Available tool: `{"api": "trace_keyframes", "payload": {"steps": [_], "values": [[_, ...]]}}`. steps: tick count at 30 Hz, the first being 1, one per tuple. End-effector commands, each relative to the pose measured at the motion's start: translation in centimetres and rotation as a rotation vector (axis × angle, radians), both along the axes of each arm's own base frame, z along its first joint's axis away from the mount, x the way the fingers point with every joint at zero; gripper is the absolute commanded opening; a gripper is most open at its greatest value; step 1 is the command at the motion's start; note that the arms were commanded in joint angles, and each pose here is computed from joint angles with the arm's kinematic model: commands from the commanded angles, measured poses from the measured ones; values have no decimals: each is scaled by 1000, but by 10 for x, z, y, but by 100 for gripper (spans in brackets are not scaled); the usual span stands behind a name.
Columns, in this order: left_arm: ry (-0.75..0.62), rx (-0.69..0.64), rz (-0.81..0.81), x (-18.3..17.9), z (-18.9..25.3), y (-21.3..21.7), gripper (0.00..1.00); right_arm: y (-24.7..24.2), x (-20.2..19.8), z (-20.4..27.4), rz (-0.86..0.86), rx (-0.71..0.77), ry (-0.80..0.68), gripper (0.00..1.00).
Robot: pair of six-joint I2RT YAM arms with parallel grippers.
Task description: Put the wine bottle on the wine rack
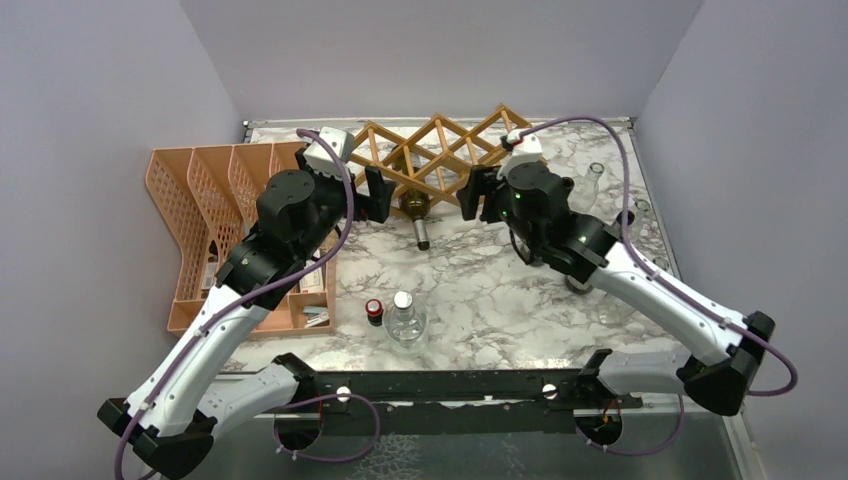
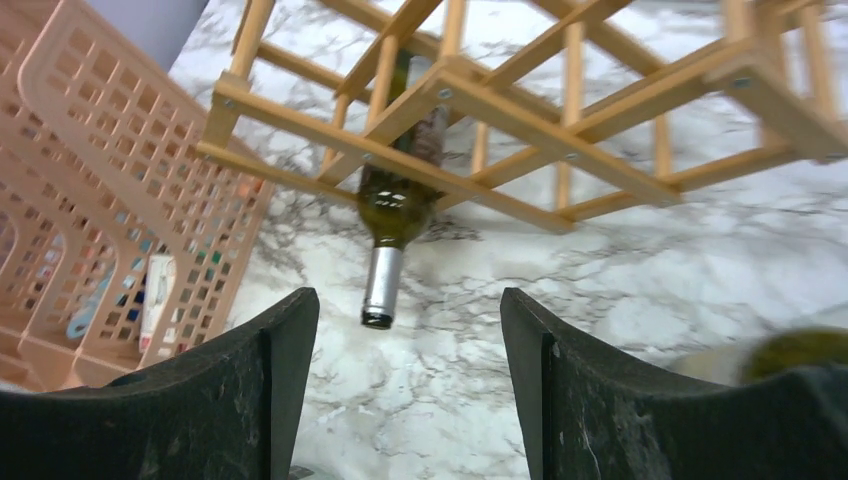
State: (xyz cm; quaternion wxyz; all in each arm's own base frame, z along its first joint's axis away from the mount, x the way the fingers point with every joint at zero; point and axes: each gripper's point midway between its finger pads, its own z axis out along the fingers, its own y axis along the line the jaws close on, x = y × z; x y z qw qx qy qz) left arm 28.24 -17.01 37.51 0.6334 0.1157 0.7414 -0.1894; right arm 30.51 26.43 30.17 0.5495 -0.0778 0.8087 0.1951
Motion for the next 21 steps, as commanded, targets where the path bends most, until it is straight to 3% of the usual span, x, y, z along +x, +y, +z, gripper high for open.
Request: {"api": "trace_keyframes", "payload": {"steps": [1, 9, 15, 21], "values": [[-48, -23, -68, -10, 9, -6, 94, -72, 0, 14, -241, -153, -78, 70], [-23, -33, -107, -12, 0, -14, 95, -148, 12, 37, -533, -322, -134, 76], [-25, -34, -127, -15, -6, -16, 95, -172, 32, 15, -550, -326, -63, 75], [-21, -33, -135, -16, -9, -18, 96, -182, 43, -15, -542, -318, 8, 65]]}}
